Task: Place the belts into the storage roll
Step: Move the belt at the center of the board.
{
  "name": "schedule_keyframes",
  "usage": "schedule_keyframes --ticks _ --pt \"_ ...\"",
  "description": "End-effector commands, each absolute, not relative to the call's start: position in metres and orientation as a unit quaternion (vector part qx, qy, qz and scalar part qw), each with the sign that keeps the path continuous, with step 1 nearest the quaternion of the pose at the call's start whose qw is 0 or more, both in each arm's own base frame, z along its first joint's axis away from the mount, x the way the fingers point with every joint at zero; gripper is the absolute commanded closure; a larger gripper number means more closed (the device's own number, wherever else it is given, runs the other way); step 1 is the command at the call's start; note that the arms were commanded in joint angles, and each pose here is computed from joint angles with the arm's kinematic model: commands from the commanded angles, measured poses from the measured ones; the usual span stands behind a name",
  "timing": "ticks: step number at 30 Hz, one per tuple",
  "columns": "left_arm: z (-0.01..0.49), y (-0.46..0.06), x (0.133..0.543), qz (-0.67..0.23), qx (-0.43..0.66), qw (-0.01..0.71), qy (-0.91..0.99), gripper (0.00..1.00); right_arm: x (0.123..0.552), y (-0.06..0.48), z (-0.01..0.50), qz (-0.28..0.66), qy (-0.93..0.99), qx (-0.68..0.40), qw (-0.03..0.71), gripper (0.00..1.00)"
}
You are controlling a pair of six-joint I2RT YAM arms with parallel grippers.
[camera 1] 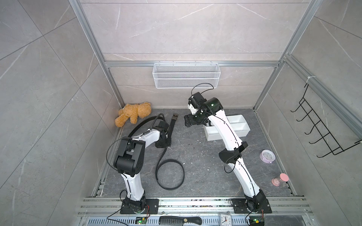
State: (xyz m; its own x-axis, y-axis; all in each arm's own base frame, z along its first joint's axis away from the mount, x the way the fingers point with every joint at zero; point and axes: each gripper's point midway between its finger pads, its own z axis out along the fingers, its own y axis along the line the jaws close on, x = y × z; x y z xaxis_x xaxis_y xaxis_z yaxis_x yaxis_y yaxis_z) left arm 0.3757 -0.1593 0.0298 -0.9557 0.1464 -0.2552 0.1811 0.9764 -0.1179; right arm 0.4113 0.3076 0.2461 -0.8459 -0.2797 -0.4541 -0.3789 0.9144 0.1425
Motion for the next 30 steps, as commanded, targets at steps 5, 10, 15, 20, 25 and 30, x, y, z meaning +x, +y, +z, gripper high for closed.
schedule_keyframes --ticks 5,10,15,20,25,30 --pt "0.051 -0.250 0.433 -0.053 0.276 0.175 0.943 1.00 0.376 0.235 0.315 0.082 0.958 -0.140 0.238 0.11" --pt "0.059 -0.273 0.447 -0.072 0.291 0.182 0.936 0.48 0.368 0.202 0.328 0.067 0.962 -0.117 0.238 0.11" --pt "0.118 -0.263 0.427 -0.100 0.249 0.236 0.934 0.00 0.365 0.193 0.301 0.150 0.956 -0.051 0.246 0.10" --pt "0.147 -0.233 0.370 -0.113 0.183 0.239 0.947 0.02 0.348 0.211 0.242 0.166 0.960 -0.064 0.218 0.11" --pt "0.121 -0.225 0.299 -0.095 0.169 0.200 0.960 0.08 0.348 0.213 0.195 0.160 0.963 -0.066 0.209 0.11" --pt "0.081 -0.217 0.288 -0.045 0.207 0.172 0.962 0.13 0.350 0.217 0.183 0.165 0.961 -0.074 0.209 0.11"
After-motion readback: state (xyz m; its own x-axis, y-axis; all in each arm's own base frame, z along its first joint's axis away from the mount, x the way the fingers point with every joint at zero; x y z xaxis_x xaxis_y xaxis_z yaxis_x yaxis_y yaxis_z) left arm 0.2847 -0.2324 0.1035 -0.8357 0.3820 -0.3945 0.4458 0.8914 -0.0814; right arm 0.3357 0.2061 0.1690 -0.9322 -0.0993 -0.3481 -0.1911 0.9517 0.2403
